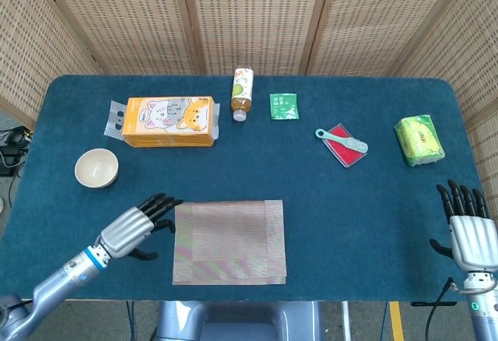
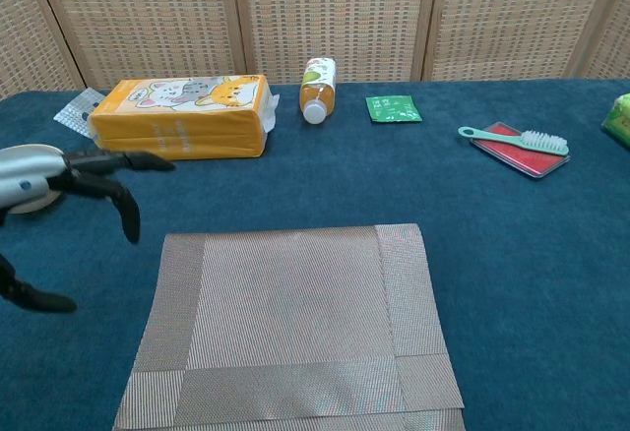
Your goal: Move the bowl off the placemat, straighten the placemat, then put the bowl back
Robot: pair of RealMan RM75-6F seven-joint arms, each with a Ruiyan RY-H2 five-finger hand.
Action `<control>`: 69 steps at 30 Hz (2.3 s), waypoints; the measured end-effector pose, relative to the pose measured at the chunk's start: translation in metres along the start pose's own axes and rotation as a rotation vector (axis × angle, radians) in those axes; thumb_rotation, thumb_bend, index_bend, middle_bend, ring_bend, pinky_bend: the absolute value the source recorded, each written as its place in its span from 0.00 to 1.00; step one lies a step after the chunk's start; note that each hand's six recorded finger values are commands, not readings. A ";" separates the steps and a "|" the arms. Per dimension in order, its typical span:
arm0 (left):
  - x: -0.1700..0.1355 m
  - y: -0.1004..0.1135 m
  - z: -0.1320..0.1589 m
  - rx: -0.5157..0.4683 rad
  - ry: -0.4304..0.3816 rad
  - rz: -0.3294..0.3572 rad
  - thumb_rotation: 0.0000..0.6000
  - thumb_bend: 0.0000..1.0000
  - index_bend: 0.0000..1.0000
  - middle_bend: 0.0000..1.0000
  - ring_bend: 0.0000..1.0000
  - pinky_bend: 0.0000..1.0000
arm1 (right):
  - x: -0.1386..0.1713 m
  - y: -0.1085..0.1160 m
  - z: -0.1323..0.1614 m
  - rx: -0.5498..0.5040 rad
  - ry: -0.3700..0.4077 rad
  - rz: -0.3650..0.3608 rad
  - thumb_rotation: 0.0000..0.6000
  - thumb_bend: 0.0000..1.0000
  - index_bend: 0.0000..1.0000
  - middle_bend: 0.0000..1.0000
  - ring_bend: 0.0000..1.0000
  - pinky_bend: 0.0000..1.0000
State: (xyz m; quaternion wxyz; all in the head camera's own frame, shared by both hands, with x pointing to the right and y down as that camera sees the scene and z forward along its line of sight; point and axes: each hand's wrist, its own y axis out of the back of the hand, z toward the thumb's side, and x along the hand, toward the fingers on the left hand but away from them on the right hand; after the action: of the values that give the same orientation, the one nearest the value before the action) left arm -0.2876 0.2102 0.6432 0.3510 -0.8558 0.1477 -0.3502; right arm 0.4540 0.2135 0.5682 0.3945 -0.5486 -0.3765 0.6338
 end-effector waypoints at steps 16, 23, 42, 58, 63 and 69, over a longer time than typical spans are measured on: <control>0.017 -0.059 0.023 0.060 -0.117 -0.102 1.00 0.00 0.41 0.00 0.00 0.00 | -0.001 -0.001 -0.002 -0.001 -0.004 0.003 1.00 0.00 0.03 0.00 0.00 0.00; 0.011 -0.070 0.020 0.050 -0.134 -0.102 1.00 0.00 0.41 0.00 0.00 0.00 | -0.001 -0.002 -0.001 0.001 -0.002 0.008 1.00 0.00 0.03 0.00 0.00 0.00; 0.017 -0.079 0.021 0.071 -0.147 -0.115 1.00 0.00 0.41 0.00 0.00 0.00 | -0.002 -0.002 -0.002 0.001 -0.005 0.011 1.00 0.00 0.03 0.00 0.00 0.00; 0.029 -0.085 0.029 0.094 -0.170 -0.134 1.00 0.10 0.41 0.00 0.00 0.00 | -0.001 -0.003 -0.003 0.002 -0.006 0.014 1.00 0.00 0.03 0.00 0.00 0.00; 0.030 -0.086 0.030 0.091 -0.173 -0.140 1.00 0.25 0.41 0.00 0.00 0.00 | -0.001 -0.003 -0.004 0.000 -0.007 0.013 1.00 0.00 0.03 0.00 0.00 0.00; 0.032 -0.087 0.031 0.089 -0.172 -0.141 1.00 0.34 0.41 0.00 0.00 0.00 | -0.001 -0.003 -0.004 -0.001 -0.007 0.015 1.00 0.00 0.03 0.00 0.00 0.00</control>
State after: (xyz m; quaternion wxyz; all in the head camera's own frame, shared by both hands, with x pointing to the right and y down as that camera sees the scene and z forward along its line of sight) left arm -0.2425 0.2713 0.7045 0.3746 -0.8744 0.0409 -0.3055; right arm 0.4581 0.2135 0.5710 0.3879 -0.5494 -0.3741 0.6386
